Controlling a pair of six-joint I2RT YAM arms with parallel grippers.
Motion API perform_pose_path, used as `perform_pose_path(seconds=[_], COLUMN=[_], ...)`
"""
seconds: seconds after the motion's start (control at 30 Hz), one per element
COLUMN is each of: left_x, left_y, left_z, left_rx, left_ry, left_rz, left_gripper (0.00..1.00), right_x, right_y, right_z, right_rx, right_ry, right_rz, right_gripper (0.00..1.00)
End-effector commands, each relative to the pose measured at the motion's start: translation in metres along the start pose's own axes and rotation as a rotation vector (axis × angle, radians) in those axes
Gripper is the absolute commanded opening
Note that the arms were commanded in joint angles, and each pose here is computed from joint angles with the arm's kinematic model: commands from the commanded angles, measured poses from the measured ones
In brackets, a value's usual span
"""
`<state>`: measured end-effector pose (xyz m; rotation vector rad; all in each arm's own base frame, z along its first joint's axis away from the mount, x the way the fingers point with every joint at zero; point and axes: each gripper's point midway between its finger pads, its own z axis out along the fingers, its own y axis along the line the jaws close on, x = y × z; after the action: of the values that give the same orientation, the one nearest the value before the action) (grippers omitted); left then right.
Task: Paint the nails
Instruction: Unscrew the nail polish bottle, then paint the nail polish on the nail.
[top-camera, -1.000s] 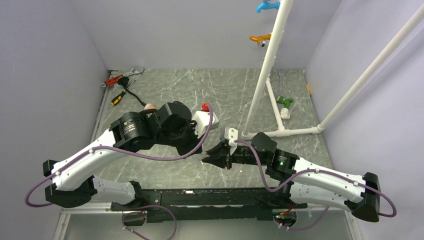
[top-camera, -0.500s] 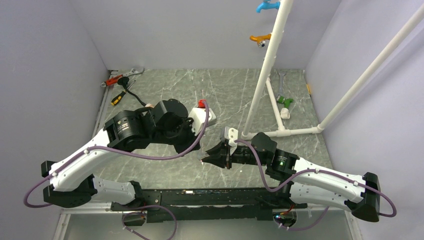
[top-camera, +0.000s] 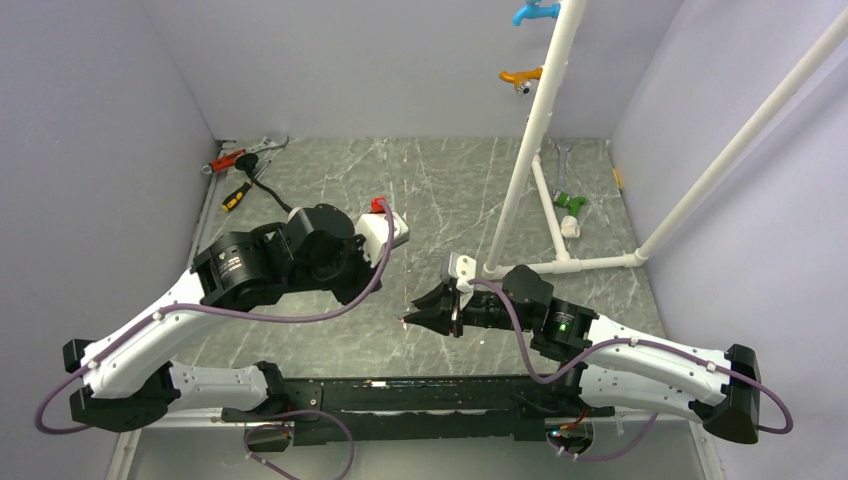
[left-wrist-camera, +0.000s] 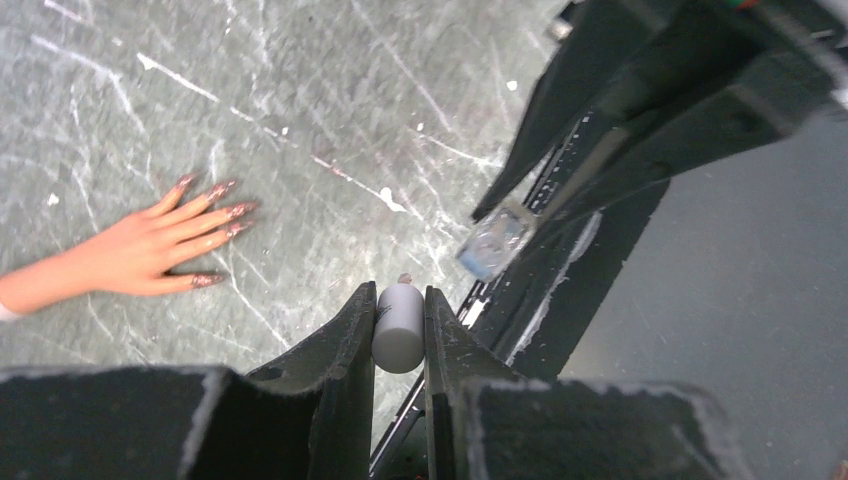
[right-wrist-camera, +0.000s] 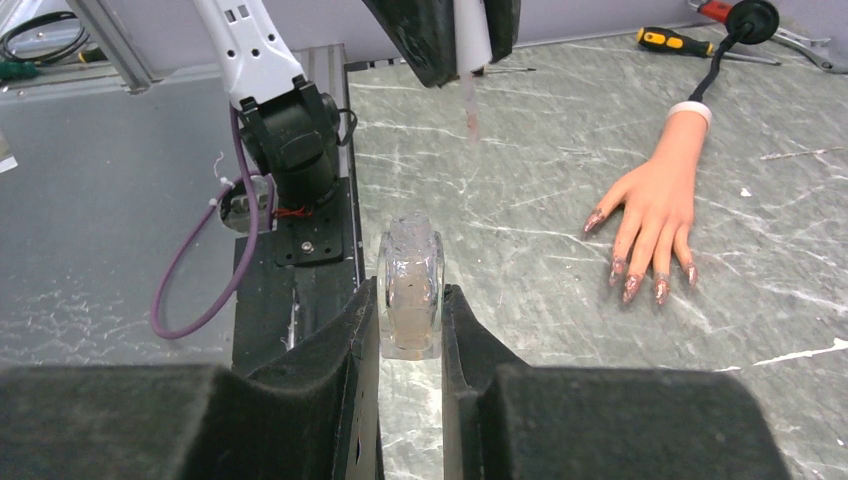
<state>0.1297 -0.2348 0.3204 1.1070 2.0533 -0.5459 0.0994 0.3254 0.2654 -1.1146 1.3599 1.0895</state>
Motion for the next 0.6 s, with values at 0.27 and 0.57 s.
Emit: perform_pose_path(seconds=[0.27,0.57], left_x=[0.036,0.073], left_y=[0.086,0.151], left_z=[0.042,0.073], left_rx=[-0.175,-0.279], left_ry=[-0.074,-0.072], left_rz=[-0.261,-0.46], left_gripper=[0.0,0.0], right_x=[-0.002,0.004], right_y=[-0.017,-0.028], right_z=[0.01,0.01], right_rx=[0.049,0.06], right_ry=[-0.037,-0.045], right_rz=[-0.018,-0.009], right_gripper=[0.0,0.0])
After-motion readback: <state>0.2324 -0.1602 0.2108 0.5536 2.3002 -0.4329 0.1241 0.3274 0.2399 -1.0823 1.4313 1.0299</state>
